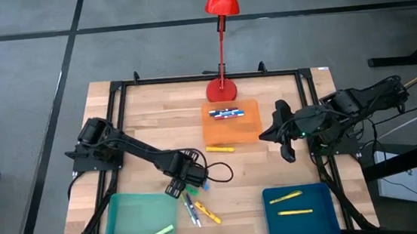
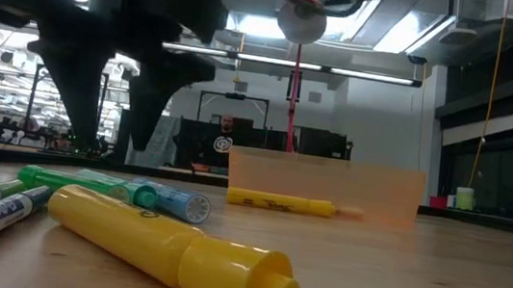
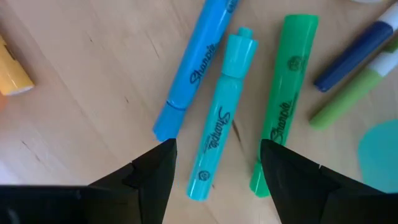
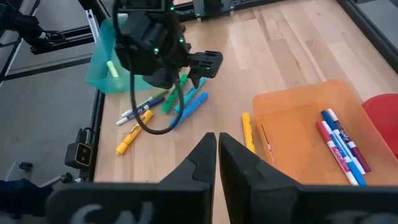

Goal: Pick & Place Markers
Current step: Put the light blue highlighter pen into the green bin

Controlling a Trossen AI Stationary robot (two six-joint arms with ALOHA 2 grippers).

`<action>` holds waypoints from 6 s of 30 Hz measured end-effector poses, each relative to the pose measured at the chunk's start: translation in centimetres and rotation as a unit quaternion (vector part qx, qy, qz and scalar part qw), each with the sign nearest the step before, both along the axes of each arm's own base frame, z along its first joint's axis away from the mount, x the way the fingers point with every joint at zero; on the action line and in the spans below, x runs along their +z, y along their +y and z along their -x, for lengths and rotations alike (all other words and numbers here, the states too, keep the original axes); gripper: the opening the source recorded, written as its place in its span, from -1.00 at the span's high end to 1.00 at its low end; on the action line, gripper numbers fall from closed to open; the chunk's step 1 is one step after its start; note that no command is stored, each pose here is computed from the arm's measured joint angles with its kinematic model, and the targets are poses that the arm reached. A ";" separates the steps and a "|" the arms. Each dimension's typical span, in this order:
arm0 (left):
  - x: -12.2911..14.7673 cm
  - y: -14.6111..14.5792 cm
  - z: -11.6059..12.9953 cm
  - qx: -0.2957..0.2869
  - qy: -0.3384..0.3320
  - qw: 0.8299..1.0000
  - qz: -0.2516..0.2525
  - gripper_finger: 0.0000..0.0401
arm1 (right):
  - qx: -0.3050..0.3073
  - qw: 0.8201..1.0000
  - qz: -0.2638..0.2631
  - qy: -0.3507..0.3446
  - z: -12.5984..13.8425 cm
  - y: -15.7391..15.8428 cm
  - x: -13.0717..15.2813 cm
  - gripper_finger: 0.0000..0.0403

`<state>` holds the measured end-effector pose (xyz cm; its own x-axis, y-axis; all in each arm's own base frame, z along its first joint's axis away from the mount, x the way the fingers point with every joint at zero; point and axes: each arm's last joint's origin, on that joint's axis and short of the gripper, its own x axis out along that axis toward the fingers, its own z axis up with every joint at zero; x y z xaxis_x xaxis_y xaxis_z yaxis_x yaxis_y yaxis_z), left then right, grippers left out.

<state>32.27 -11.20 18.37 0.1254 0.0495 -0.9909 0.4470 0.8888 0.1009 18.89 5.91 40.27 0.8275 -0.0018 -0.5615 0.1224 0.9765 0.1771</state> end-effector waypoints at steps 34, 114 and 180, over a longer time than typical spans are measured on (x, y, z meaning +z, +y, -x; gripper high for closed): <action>-2.6 1.2 0.3 0.002 -0.011 1.000 0.009 -0.14 | -0.008 1.000 -0.011 -0.002 0.0 0.0 0.0 0.90; -4.2 2.0 0.7 -0.007 0.008 1.000 0.026 0.70 | -0.006 1.000 -0.009 -0.006 0.0 0.0 0.1 0.90; 16.3 -3.0 8.3 0.191 -0.148 0.947 0.209 0.71 | 0.000 1.000 -0.001 -0.006 0.0 0.0 0.1 0.90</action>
